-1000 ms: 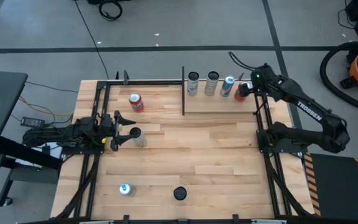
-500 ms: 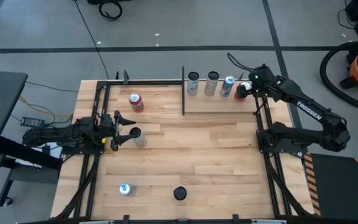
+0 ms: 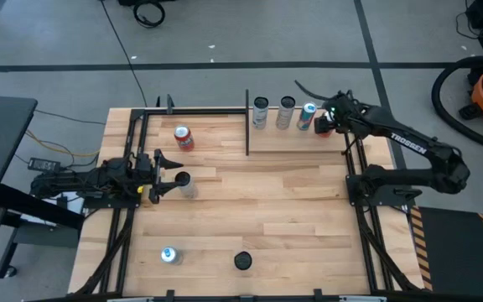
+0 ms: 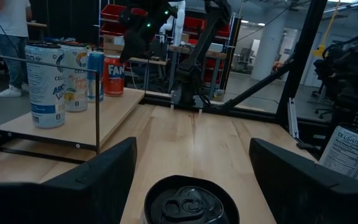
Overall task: Place canned beverage on shelf
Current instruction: Put the bottom red soda can on the shelf
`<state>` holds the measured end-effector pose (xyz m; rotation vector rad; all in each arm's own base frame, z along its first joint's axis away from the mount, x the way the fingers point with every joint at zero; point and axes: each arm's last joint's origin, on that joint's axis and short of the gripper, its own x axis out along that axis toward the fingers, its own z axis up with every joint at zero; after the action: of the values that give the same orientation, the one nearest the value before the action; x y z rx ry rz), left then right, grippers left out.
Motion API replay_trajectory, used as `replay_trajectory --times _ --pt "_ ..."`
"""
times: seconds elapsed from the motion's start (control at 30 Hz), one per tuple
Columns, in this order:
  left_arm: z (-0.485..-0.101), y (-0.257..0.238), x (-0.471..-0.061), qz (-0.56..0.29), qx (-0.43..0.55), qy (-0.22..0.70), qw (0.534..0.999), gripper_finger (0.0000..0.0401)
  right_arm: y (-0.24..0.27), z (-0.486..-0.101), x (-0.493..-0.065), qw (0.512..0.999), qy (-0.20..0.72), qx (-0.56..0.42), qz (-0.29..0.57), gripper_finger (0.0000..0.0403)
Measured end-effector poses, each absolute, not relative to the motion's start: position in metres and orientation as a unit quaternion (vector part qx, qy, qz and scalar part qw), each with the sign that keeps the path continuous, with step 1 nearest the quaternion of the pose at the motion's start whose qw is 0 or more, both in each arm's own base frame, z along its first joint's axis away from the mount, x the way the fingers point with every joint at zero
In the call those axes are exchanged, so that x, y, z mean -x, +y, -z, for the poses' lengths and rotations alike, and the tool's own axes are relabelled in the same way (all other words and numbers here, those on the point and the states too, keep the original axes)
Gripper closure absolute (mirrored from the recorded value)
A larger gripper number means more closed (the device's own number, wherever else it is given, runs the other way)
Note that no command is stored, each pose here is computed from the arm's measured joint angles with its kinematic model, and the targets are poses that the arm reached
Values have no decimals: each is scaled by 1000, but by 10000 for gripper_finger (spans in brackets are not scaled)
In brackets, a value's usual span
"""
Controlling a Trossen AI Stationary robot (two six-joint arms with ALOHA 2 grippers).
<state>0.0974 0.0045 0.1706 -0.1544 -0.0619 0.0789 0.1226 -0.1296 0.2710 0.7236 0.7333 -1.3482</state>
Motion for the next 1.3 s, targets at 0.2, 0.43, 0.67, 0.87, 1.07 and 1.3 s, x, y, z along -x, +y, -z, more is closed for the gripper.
replay_trajectory --times 0.2,0.43,0.67,0.87,1.07,1.3 --pt "-171 5 -97 -39 77 -31 996 87 -135 -264 -127 643 335 -311 614 56" --pt "-171 5 -97 -39 77 -31 996 87 -137 -262 -125 624 348 -295 634 56" --pt "-171 5 -97 -39 77 -31 996 87 -136 -261 -124 620 356 -281 641 56" --pt "-171 5 -97 -39 77 -31 996 87 -131 -259 -124 616 380 -303 620 56" --pt "-171 5 -97 -39 75 -31 996 87 -124 -257 -123 607 402 -303 615 56" --pt "-171 5 -97 -39 74 -31 996 87 -124 -257 -124 609 401 -300 616 56"
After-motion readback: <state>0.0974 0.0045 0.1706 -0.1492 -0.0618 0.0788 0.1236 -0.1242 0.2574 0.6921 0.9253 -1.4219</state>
